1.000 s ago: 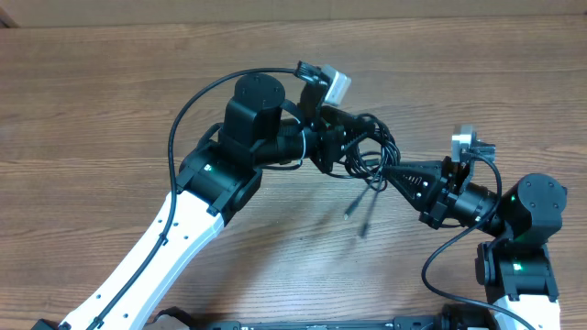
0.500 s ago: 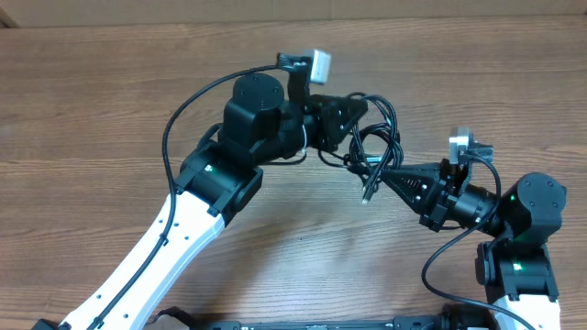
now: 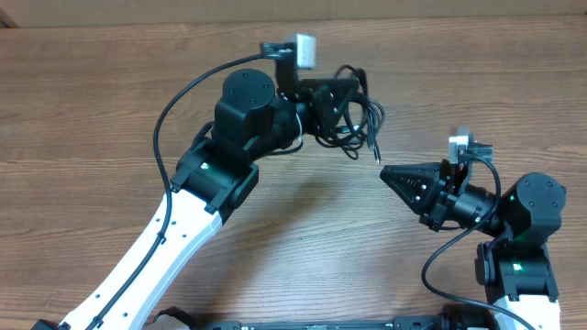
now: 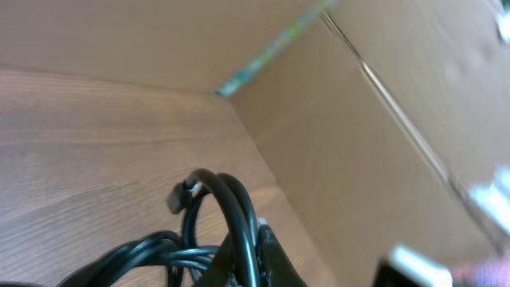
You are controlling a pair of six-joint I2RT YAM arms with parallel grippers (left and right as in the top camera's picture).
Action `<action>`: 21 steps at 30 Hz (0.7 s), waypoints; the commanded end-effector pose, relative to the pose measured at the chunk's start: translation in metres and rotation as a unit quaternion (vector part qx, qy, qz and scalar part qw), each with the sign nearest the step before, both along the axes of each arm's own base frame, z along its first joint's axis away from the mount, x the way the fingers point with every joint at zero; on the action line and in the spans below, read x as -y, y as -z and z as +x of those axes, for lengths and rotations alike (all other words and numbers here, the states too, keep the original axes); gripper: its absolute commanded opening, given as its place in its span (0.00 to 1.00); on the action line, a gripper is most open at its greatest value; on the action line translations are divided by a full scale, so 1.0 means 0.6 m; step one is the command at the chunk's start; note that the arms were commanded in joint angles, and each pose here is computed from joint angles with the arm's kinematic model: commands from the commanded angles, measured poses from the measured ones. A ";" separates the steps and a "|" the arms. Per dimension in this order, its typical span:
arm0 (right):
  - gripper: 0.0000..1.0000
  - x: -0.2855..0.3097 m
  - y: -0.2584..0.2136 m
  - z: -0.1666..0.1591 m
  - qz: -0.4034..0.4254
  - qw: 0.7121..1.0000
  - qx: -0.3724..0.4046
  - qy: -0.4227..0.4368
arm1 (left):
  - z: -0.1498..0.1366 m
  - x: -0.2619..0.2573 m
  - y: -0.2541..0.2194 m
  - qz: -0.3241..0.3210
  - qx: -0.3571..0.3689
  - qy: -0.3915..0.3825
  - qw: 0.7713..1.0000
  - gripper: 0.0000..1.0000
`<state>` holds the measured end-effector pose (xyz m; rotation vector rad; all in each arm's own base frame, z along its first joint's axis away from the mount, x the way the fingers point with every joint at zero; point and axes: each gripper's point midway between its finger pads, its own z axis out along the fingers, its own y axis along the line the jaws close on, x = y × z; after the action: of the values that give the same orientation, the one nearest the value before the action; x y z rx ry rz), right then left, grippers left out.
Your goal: Untangle cables
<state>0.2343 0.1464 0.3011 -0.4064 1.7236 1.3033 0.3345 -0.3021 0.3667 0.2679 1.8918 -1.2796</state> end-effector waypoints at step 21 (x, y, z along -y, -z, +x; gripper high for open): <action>1.00 0.140 0.119 0.101 -0.041 0.925 -0.177 0.333 | -0.277 0.017 -0.064 -0.054 0.297 0.470 0.829 0.04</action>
<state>0.2817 0.0906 0.2443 0.2248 1.9600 0.9892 0.2067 -0.3264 0.3767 1.3231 1.3480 -1.5553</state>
